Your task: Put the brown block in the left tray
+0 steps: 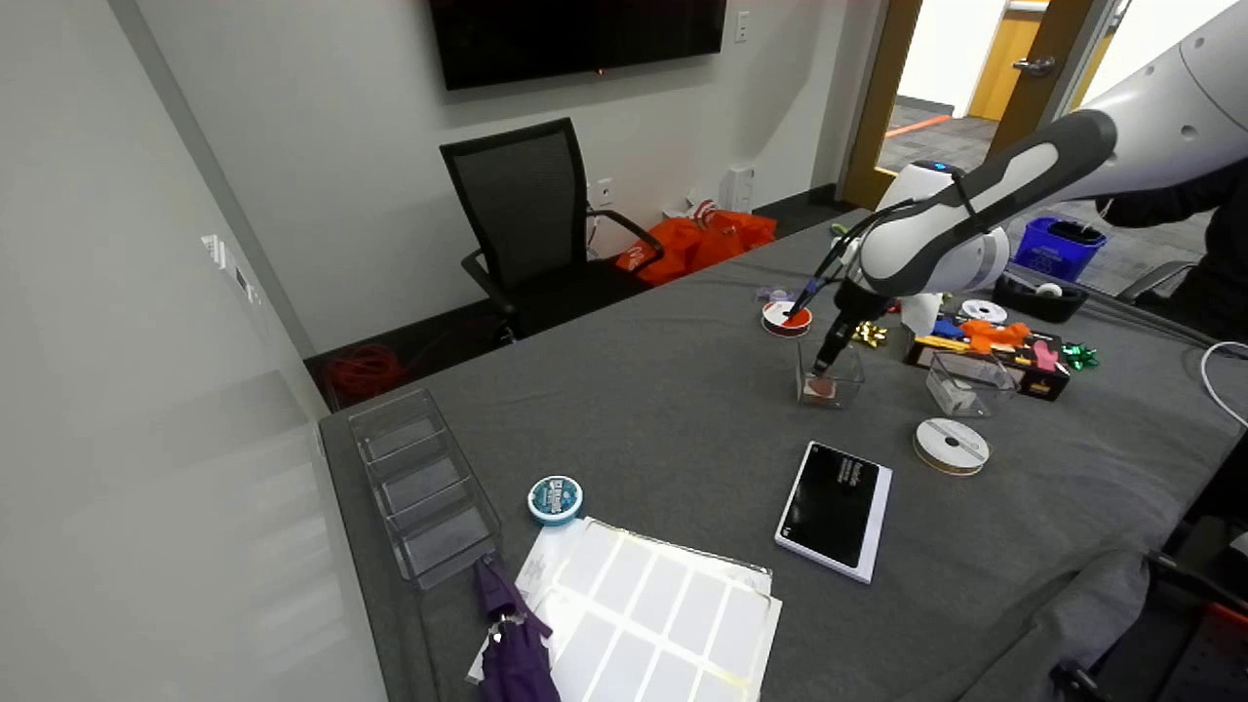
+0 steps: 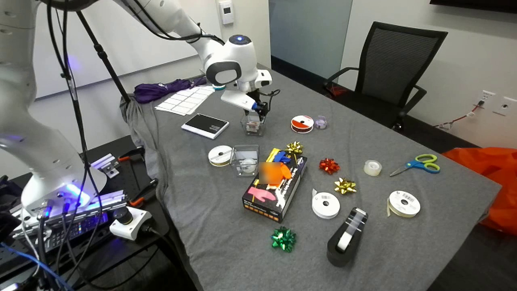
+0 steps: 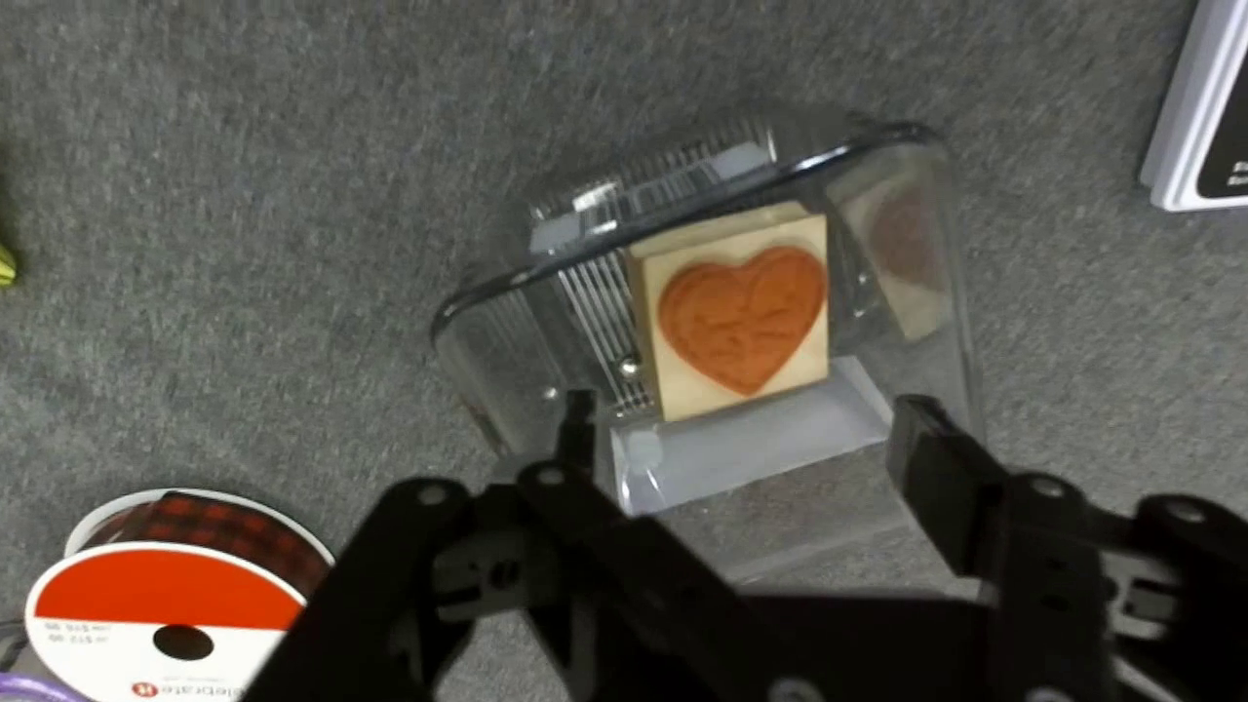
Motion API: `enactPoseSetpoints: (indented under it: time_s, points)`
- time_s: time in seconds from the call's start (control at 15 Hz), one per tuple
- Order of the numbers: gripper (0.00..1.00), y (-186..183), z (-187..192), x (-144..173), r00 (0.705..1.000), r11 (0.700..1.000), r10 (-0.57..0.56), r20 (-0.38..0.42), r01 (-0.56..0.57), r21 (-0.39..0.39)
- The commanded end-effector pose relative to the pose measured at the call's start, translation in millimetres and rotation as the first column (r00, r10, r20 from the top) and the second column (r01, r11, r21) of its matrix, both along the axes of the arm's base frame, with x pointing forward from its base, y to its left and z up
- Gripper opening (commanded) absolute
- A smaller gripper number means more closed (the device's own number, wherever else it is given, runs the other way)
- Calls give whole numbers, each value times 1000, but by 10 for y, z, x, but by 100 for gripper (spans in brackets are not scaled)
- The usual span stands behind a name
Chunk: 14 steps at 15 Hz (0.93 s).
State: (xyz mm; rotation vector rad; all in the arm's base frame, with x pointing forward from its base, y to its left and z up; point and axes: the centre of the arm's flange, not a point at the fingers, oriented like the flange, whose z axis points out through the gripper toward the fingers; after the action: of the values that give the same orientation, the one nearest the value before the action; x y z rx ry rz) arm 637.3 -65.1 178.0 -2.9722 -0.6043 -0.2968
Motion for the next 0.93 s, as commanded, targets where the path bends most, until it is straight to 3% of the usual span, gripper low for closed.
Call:
enactPoseSetpoints:
  time_s: [0.0,0.87]
  points:
    - [100,7,-33,84,1000,1000,-7,11,7,-5]
    - [100,127,321,-86,999,998,42,-5,-42,-40]
